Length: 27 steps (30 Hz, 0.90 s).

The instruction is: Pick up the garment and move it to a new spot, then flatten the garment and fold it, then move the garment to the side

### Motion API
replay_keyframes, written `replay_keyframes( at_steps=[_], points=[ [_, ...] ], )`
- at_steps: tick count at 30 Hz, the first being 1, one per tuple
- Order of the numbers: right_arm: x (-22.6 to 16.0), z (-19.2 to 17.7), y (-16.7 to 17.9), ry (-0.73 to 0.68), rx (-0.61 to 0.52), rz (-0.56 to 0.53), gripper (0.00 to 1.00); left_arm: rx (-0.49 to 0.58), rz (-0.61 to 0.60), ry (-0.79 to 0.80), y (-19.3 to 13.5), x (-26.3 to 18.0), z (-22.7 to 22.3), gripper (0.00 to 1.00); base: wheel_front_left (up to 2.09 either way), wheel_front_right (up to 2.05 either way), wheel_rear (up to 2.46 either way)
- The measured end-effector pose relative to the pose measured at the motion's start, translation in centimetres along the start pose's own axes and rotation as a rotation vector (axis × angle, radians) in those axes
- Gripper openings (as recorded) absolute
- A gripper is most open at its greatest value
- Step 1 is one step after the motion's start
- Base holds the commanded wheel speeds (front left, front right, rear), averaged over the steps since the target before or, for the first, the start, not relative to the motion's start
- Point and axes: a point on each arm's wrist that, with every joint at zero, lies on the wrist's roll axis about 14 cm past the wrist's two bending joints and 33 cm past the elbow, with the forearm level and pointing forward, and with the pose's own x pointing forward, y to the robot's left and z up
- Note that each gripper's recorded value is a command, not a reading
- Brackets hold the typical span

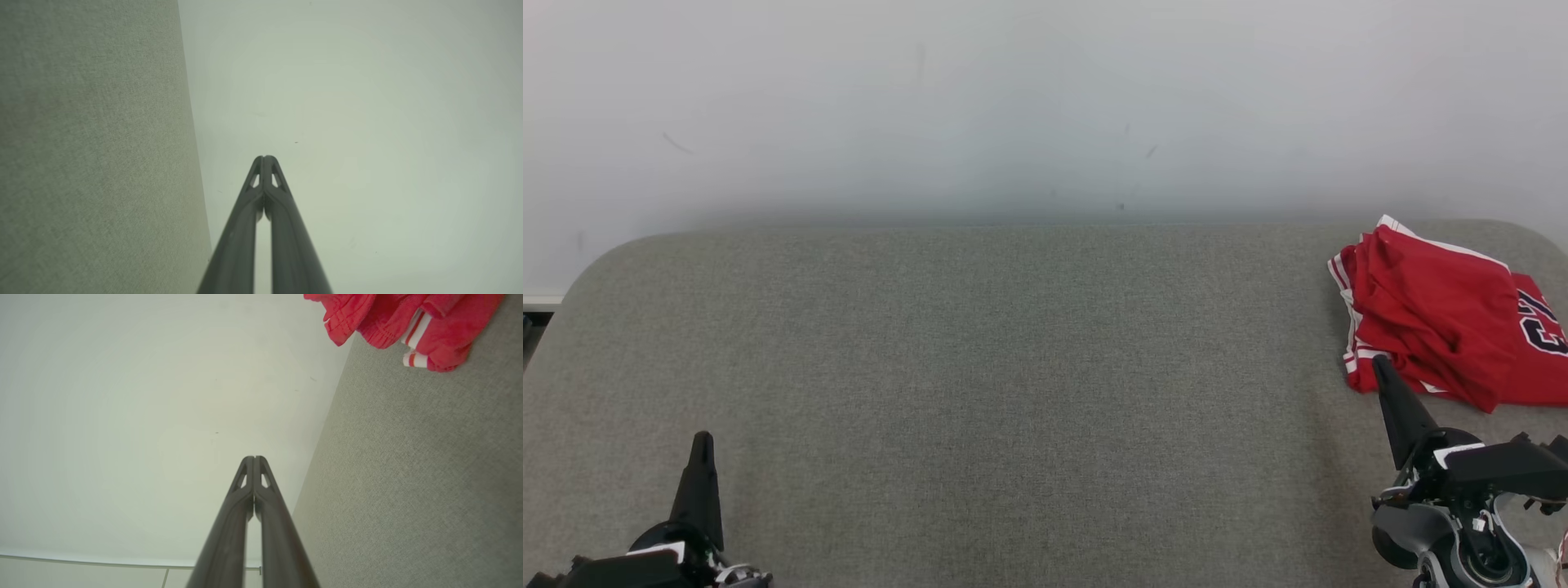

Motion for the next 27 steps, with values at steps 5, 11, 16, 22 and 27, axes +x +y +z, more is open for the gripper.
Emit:
replay_keyframes(
  at_steps=[5,11,16,22,27],
  points=[
    [0.16,-0.05,0.09,0.003,0.031,0.006,0.00,-0.033,-0.008,-0.007,-0.14,0.15,0.15,0.00,0.00,0.00,0.00],
    [0.21,-0.05,0.15,0.003,0.034,0.008,0.00,-0.035,-0.008,-0.007,-0.14,0.16,0.14,0.00,0.00,0.00,0.00],
    [0.21,-0.05,0.15,0.003,0.034,0.008,0.00,-0.035,-0.008,-0.007,-0.14,0.16,0.14,0.00,0.00,0.00,0.00],
    [0.21,-0.05,0.15,0.003,0.034,0.008,0.00,-0.035,-0.008,-0.007,-0.14,0.16,0.13,0.00,0.00,0.00,0.00],
    [0.21,-0.05,0.15,0.003,0.034,0.008,0.00,-0.035,-0.008,-0.007,-0.14,0.16,0.14,0.00,0.00,0.00,0.00]
  ],
)
